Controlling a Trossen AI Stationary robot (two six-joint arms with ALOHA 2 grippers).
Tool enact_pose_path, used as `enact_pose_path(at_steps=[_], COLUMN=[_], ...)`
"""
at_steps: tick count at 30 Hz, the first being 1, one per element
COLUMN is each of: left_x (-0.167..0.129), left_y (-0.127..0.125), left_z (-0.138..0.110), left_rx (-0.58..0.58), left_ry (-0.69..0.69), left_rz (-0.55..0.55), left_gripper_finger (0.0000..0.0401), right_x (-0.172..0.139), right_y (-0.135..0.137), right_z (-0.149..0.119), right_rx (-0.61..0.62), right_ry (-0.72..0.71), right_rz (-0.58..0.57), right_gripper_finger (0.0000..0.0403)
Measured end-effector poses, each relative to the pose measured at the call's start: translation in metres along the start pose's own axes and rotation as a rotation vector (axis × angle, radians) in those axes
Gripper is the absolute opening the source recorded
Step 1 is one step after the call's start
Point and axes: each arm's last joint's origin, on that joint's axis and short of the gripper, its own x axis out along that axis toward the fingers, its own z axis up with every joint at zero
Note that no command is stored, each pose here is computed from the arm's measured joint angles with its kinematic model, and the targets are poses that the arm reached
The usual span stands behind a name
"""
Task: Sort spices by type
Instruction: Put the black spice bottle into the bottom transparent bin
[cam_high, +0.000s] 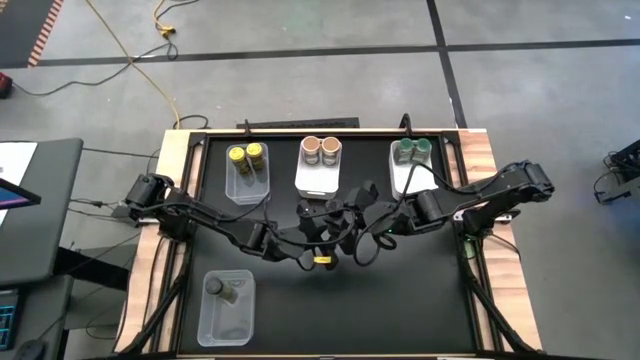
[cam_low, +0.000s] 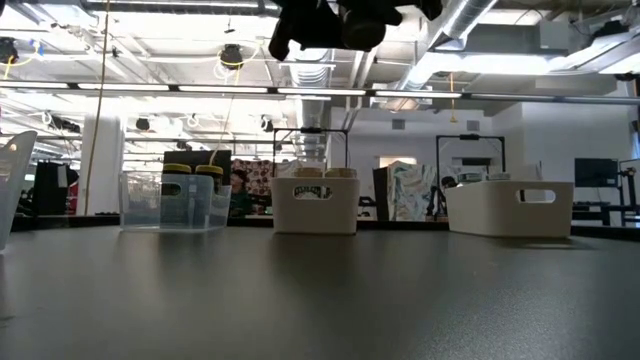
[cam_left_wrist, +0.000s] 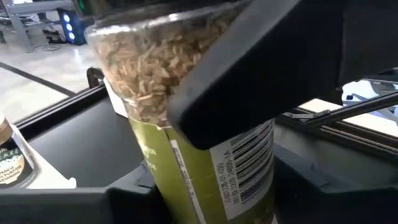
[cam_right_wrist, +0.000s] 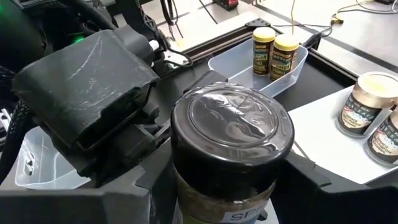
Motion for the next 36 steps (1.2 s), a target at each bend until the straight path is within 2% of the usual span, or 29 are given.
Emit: enact_pose_path(at_steps=[7, 12, 18, 23, 27, 30, 36], left_x=[0.0, 0.0, 0.0, 0.0, 0.0, 0.0, -0.008], left_y=[0.0, 0.0, 0.0, 0.0, 0.0, 0.001, 0.004], left_z=[0.0, -0.001, -0.001, -0.001, -0.001, -0.003, 0.005], left_rx=[0.003, 0.01, 0.014, 0.017, 0.017, 0.034, 0.037], left_ry=[0.001, 0.005, 0.007, 0.008, 0.009, 0.031, 0.13], left_rz=[-0.003, -0.003, -0.004, -0.006, -0.006, -0.014, -0.195], left_gripper_finger=[0.0184, 0.0209, 0.0207, 0.0207, 0.0207, 0.0207, 0.0207], right_x=[0.0, 0.0, 0.0, 0.0, -0.001, -0.01, -0.06], right_y=[0.0, 0.0, 0.0, 0.0, 0.0, -0.006, -0.031], right_z=[0.0, 0.0, 0.0, 0.0, -0.001, 0.0, 0.011], right_rx=[0.001, 0.001, 0.005, 0.004, -0.016, -0.061, -0.01], right_ry=[-0.001, 0.001, 0.002, 0.01, 0.018, 0.044, 0.083], right_rz=[0.002, 0.003, 0.005, 0.014, 0.01, -0.004, -0.014], right_gripper_finger=[0.0231, 0.0244, 0.0259, 0.0287, 0.0327, 0.0361, 0.0397])
